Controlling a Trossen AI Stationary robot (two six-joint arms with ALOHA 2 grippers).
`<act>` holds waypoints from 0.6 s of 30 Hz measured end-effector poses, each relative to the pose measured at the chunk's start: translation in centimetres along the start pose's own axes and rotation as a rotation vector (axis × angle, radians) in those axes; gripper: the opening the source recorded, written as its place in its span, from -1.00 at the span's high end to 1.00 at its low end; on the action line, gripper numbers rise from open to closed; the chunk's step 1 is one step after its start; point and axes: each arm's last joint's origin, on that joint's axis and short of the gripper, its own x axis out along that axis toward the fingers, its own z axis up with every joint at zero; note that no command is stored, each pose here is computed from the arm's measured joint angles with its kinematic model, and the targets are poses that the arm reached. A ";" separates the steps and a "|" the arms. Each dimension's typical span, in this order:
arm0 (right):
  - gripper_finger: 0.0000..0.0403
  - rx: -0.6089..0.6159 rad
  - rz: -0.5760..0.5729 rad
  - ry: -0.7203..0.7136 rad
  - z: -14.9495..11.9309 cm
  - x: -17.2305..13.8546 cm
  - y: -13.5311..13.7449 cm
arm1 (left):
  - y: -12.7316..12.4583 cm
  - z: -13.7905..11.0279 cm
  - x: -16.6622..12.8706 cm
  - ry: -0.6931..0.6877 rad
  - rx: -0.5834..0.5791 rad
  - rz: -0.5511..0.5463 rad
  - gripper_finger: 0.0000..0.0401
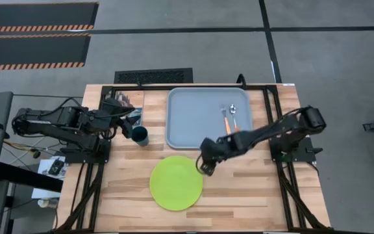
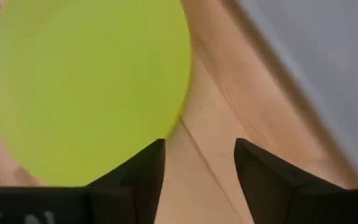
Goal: Pick and place plate/cup/fork/spoon on tray
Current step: Put the green plate on the gray tray to the left of the light orange fork
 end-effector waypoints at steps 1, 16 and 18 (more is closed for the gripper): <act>-0.11 0.013 0.003 -0.008 -0.2 0.7 0.4 | 0.0 0.0 0.0 0.000 -0.007 0.000 -0.08; -0.01 0.200 0.075 0.076 -1.6 8.2 1.4 | -0.1 -0.1 0.0 0.024 -0.010 -0.029 -0.08; 0.18 0.209 0.068 0.071 -1.6 8.2 1.4 | -0.1 -0.1 0.0 0.024 -0.010 -0.029 -0.08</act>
